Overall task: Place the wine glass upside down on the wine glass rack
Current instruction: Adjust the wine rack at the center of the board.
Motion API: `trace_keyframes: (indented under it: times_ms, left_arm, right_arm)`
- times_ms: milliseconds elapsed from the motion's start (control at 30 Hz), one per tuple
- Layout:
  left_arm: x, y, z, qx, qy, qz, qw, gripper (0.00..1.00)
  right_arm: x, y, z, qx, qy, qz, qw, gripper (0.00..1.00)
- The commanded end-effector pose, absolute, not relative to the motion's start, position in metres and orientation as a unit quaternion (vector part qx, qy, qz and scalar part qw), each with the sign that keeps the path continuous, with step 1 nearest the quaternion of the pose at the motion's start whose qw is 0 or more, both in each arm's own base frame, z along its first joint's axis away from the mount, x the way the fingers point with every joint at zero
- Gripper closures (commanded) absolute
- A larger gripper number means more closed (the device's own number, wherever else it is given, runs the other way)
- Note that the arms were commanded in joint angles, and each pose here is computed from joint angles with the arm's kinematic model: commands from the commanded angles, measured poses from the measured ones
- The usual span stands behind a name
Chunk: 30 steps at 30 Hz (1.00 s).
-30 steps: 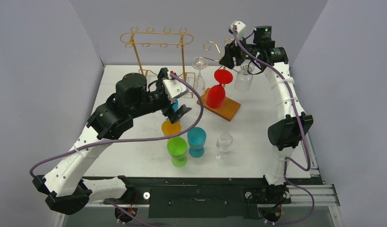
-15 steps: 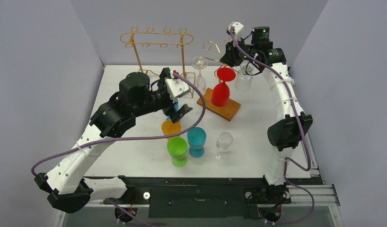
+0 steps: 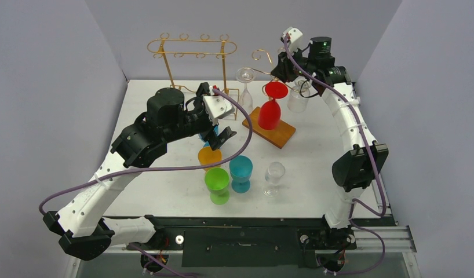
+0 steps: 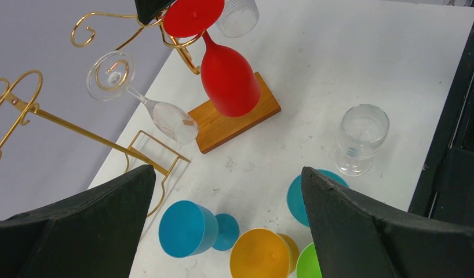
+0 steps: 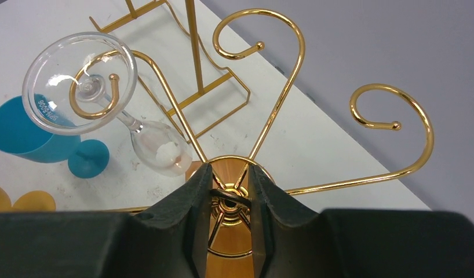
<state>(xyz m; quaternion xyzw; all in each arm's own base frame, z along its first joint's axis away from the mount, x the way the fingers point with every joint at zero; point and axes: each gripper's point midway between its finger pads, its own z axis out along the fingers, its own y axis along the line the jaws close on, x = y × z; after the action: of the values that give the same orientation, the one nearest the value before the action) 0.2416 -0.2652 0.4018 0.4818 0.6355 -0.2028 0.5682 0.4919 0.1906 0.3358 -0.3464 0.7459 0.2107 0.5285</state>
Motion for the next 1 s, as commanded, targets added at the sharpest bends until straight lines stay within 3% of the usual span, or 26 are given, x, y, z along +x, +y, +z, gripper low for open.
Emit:
trace_keyframes:
  times_ms: [0, 967]
  left_arm:
    - [0.238, -0.265, 0.436, 0.463, 0.609, -0.219, 0.605, 0.05]
    - [0.226, -0.255, 0.444, 0.456, 0.603, -0.227, 0.614, 0.06]
  right_arm:
    - [0.498, 0.181, 0.361, -0.312, 0.741, 0.16, 0.573, 1.0]
    - [0.482, 0.16, 0.336, -0.149, 0.796, 0.074, 0.582, 1.0]
